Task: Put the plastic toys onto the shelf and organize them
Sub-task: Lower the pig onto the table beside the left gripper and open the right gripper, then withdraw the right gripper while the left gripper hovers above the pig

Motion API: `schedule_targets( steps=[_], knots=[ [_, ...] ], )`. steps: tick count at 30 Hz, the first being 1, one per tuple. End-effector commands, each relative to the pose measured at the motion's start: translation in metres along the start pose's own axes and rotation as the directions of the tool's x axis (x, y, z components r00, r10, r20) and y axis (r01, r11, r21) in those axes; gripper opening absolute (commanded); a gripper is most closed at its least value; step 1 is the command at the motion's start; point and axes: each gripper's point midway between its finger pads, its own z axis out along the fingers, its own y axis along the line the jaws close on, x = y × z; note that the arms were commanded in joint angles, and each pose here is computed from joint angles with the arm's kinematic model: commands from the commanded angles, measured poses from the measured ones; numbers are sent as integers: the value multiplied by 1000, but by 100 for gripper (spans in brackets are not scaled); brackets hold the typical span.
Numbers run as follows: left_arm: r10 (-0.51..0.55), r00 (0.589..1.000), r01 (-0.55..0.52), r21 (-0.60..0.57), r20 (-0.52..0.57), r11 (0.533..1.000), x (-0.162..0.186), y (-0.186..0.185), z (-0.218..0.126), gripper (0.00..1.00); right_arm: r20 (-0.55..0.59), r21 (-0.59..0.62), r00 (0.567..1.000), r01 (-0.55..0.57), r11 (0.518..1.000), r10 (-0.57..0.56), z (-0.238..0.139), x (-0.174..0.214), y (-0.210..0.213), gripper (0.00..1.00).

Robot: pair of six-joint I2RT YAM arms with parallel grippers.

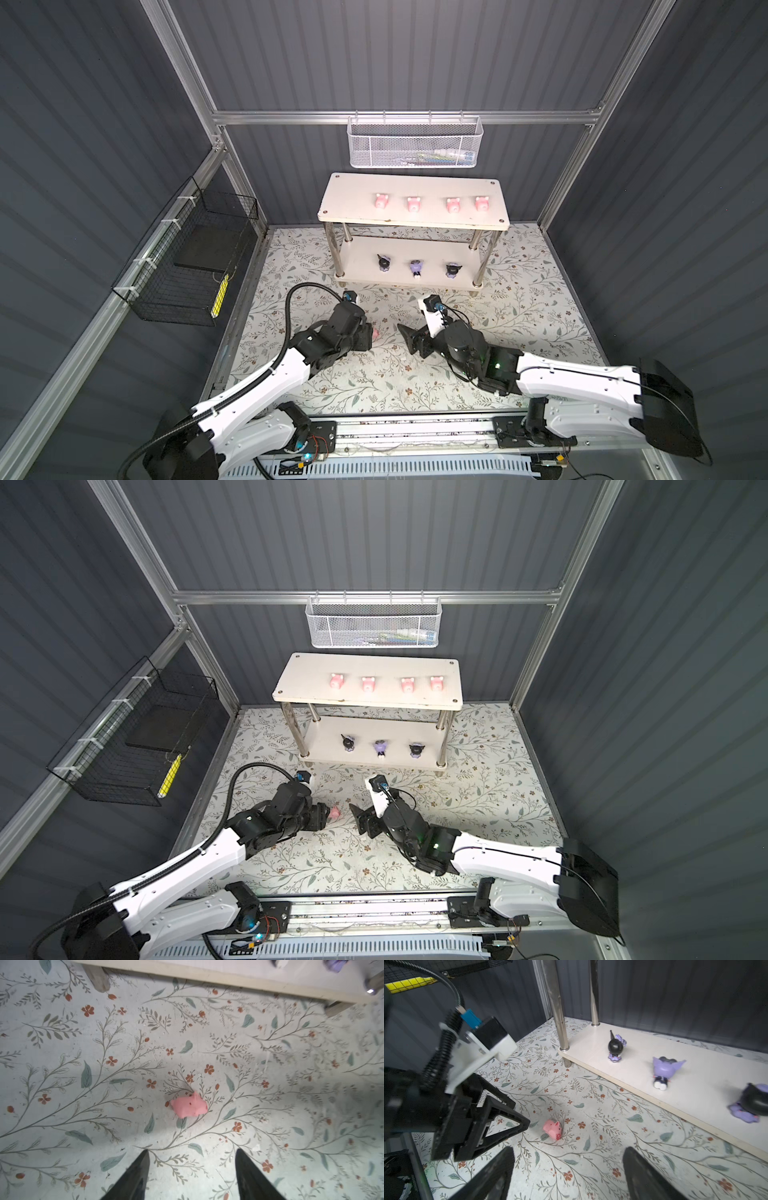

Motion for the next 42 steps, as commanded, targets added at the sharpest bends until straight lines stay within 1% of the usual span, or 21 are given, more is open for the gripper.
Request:
schedule_targets(
  steps=[1,4,8,12,13,18,30,39,42],
  knots=[
    [4,1000,-4,23,-6,1000,-5,-5,14,53,-25,111,1000,-10,994,13,-18,12,-29,85],
    [5,999,-4,14,-38,1000,-3,-5,26,40,-6,147,1000,-27,989,29,-30,15,-43,85],
    [14,999,-14,12,-49,1000,-5,-7,27,23,1,169,999,-38,985,38,-38,18,-52,85],
    [14,998,-12,37,-57,999,-3,-10,28,1,3,179,999,-39,983,39,-39,22,-56,85],
    [13,998,-10,45,-61,999,-3,-12,31,0,3,181,999,-38,983,38,-38,23,-57,85],
    [10,997,-7,49,-72,999,-4,-14,39,0,-9,182,1000,-26,983,28,-34,27,-57,85],
    [-4,995,6,27,-100,1000,-1,-7,55,0,-19,181,998,-49,982,53,-31,36,-62,85],
    [-15,994,19,33,-108,999,7,-5,53,0,-29,170,998,-50,984,56,-27,38,-61,86],
    [-15,994,17,18,-110,1000,11,-1,52,0,-33,165,998,-49,985,55,-24,38,-59,85]
  ],
)
